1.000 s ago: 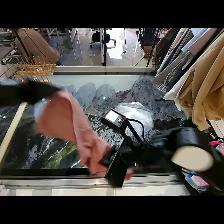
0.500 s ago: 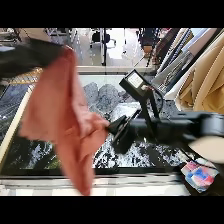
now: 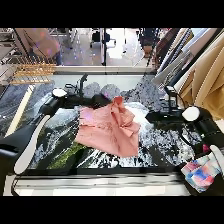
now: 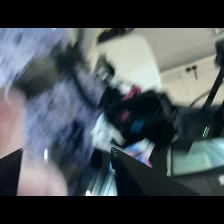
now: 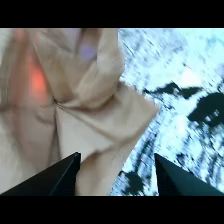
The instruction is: Fold the clothes and pants, and hang the long-sleeved shirts on hangers.
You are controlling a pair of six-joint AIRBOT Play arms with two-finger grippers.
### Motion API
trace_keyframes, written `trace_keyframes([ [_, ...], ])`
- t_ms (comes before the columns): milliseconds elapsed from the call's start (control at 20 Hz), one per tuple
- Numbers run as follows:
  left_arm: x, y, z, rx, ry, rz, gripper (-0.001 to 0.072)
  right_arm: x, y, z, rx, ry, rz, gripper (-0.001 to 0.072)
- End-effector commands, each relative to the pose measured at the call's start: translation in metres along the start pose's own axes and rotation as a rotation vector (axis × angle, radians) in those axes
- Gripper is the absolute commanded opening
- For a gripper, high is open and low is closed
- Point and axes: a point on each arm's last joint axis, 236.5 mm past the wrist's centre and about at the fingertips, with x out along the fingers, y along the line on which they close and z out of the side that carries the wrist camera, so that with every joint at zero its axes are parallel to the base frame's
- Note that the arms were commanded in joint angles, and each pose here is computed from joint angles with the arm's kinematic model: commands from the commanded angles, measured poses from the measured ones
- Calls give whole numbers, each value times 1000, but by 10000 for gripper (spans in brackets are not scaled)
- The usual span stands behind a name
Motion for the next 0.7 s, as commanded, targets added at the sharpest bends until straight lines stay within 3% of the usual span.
trace_keyframes([
  [0, -47, 57, -69, -115, 304, 225, 480, -5, -31, -35, 75, 120, 62, 541],
  [100, -104, 98, -99, -169, 441, 534, 460, 3, -11, -73, 82, 229, 168, 541],
  [200, -145, 113, -122, -205, 527, 708, 461, 13, 13, -118, 146, 327, 297, 543],
  [350, -146, 102, -162, -247, 549, 658, 484, 21, 34, -175, 209, 400, 399, 544],
  [450, -144, 108, -190, -253, 528, 653, 551, 21, 48, -193, 202, 391, 473, 548],
  [500, -143, 115, -202, -270, 504, 662, 617, 24, 50, -194, 200, 376, 487, 548],
  [650, -127, 129, -207, -327, 385, 622, 625, 38, 36, -180, 195, 290, 423, 547],
])
